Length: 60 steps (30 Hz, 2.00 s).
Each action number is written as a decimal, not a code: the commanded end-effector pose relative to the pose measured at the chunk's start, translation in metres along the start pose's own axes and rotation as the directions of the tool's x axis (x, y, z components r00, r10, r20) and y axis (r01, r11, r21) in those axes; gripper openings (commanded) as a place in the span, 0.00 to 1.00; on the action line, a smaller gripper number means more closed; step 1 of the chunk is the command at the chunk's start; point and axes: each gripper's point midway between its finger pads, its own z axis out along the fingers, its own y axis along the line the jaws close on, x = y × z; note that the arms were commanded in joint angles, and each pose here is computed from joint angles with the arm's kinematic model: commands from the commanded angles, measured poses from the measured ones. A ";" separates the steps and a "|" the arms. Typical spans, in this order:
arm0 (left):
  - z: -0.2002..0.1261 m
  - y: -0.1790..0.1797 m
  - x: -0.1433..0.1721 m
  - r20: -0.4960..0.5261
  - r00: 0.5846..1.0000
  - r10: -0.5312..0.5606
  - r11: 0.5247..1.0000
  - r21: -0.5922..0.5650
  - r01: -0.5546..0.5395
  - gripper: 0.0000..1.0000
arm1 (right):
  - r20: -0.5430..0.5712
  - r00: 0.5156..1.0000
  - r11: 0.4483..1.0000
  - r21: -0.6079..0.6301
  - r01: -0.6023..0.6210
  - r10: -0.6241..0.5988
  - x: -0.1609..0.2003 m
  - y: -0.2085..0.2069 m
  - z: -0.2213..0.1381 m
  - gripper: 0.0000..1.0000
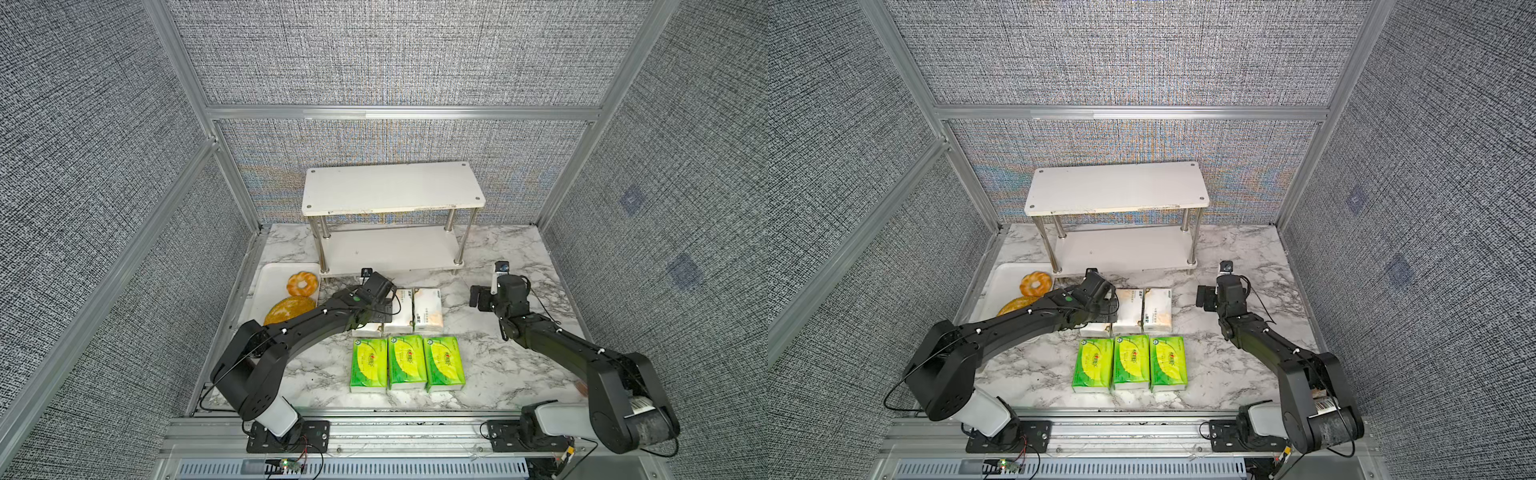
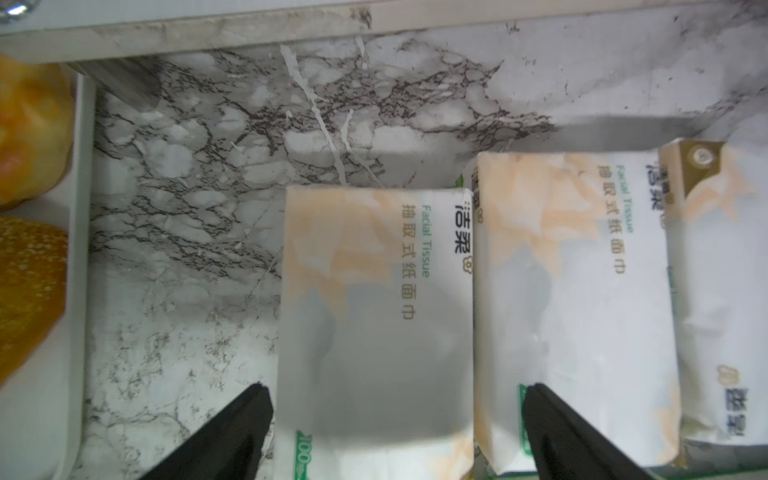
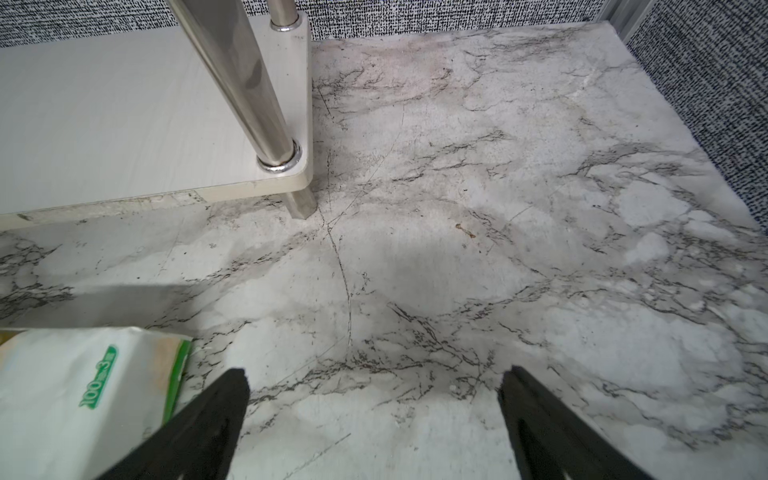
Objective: Place the tissue boxes on the shelf by color
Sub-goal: Pick up the box of tissues from the center of the board.
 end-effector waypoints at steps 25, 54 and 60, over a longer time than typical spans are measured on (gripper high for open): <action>0.018 0.013 0.023 -0.036 0.999 0.028 0.997 -0.075 -0.030 0.99 | -0.030 0.999 0.999 -0.017 -0.033 0.032 0.008 0.002 0.000 0.99; 0.037 0.022 0.026 0.049 0.999 0.016 0.996 -0.087 -0.012 0.84 | -0.041 0.998 0.999 -0.022 -0.040 0.039 0.014 0.002 0.000 0.99; 0.015 0.022 0.005 0.103 0.994 0.029 0.995 -0.093 -0.019 0.82 | -0.036 0.998 0.999 -0.030 -0.043 0.042 0.012 0.004 0.000 0.99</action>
